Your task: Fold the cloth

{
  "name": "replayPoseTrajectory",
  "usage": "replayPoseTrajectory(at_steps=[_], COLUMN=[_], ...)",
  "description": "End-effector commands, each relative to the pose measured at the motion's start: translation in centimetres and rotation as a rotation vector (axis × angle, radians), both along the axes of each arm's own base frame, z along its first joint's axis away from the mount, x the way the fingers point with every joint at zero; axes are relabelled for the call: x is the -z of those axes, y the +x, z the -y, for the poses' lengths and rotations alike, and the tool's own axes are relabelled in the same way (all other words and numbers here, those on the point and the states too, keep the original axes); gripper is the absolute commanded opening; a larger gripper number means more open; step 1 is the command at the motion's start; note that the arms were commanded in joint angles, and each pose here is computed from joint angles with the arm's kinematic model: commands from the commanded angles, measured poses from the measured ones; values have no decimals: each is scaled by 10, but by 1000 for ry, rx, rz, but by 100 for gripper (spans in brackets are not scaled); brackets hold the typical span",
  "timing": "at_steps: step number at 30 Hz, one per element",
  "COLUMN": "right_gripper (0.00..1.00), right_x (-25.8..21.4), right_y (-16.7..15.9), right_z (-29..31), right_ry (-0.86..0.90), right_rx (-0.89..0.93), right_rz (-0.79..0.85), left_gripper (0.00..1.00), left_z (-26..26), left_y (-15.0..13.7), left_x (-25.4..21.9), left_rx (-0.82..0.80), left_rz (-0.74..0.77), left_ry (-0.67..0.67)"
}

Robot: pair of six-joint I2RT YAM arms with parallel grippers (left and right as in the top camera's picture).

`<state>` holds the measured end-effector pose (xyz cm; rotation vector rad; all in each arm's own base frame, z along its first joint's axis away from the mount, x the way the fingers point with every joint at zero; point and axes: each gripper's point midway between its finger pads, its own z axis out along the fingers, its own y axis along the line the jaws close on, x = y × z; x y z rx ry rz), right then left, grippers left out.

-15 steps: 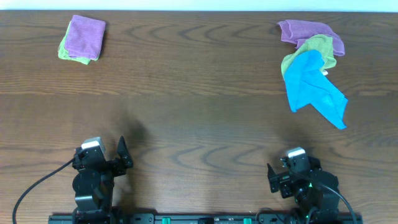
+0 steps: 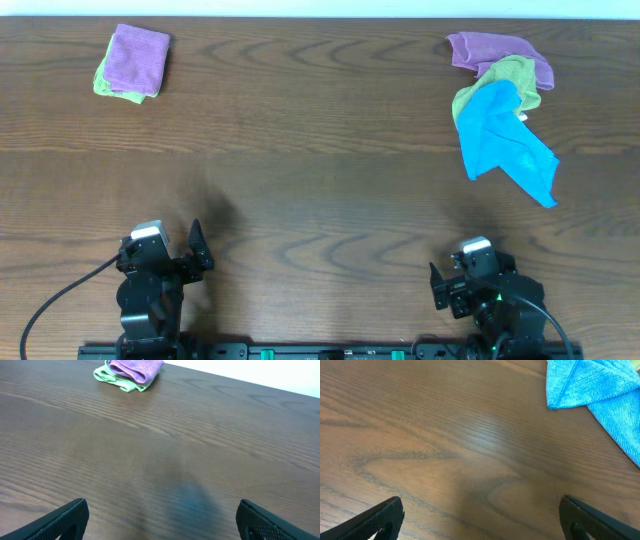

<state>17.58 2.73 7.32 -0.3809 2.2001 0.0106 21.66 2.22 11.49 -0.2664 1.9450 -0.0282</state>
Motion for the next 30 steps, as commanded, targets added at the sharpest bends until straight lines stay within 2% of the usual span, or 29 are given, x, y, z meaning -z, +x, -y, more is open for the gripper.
replayPoseTrajectory(at_steps=[1, 25, 27, 30], right_gripper=[99, 99, 99, 99], right_x=[5, 1, -24, -67], right_y=[0, 4, 18, 32], right_z=[3, 6, -8, -29], right_ry=[-9, -19, 84, 401], right_rx=[11, 27, -4, 25], right_rz=[-7, 16, 124, 232], left_gripper=[96, 96, 95, 95], left_z=[-1, -2, -2, -2], left_y=[0, 0, 0, 0], left_x=[8, 8, 8, 8], left_rx=[-13, -13, -13, -13], left_rz=[-12, -13, -13, -13], left_ry=[-6, -5, -5, -5])
